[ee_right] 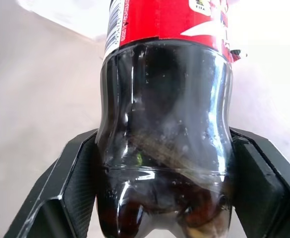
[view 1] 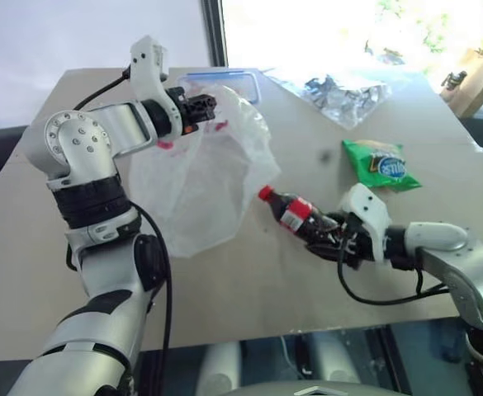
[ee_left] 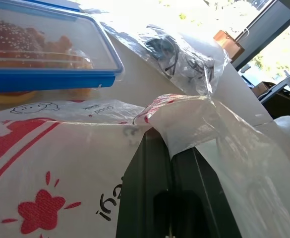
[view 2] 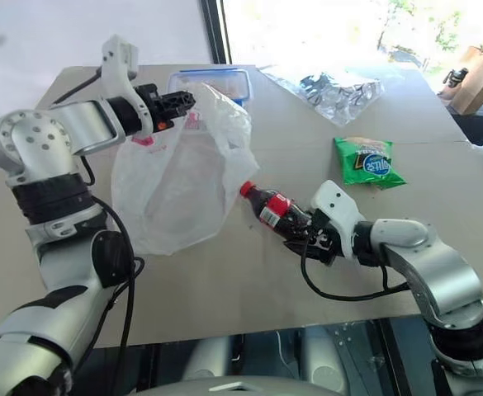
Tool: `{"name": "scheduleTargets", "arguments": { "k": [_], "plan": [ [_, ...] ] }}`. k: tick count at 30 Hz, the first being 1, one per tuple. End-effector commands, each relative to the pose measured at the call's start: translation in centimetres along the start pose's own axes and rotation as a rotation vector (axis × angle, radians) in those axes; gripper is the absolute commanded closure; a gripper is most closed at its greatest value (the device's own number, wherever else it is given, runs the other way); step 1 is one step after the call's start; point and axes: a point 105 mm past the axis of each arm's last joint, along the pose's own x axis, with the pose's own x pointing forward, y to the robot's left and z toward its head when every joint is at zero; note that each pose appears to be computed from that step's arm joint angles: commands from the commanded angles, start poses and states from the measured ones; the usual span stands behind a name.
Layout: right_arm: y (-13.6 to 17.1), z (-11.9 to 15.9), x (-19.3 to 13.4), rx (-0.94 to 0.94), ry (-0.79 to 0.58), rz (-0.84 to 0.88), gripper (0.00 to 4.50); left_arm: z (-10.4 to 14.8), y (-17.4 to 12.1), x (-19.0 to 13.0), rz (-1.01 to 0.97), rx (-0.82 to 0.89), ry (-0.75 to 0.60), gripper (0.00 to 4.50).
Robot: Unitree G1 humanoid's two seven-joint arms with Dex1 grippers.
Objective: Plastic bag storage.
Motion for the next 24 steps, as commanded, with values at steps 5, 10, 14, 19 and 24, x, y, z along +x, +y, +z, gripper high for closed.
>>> {"name": "scheduleTargets", "arguments": {
  "k": [5,10,14,19,24],
  "plan": [
    [2.2,3.4,1.7,0.009,-0.111,0.087,1.42,1.6,-2.4,-0.1,-0.077,0.052,-0.041,4.50],
    [0.0,4.6,5.1,0.059,-0.118,0.041,1.42,1.5,-4.3,-0.5,-0.173,0.082,-0.021,4.50],
    [-1.8,5.8,8.5,0.093,-0.123,-0.015,1.42,0.8,-5.0,-1.6,-0.224,0.100,0.009,4.50],
    [-3.8,9.3,13.7,0.124,-0.158,-0.080,1.42,-0.5,-5.4,-2.6,-0.267,0.085,0.044,4.50],
    [-3.4,12.6,18.6,0.096,-0.231,-0.067,1.42,-1.8,-4.8,-2.3,-0.246,0.051,0.058,4.50]
  ]
}}
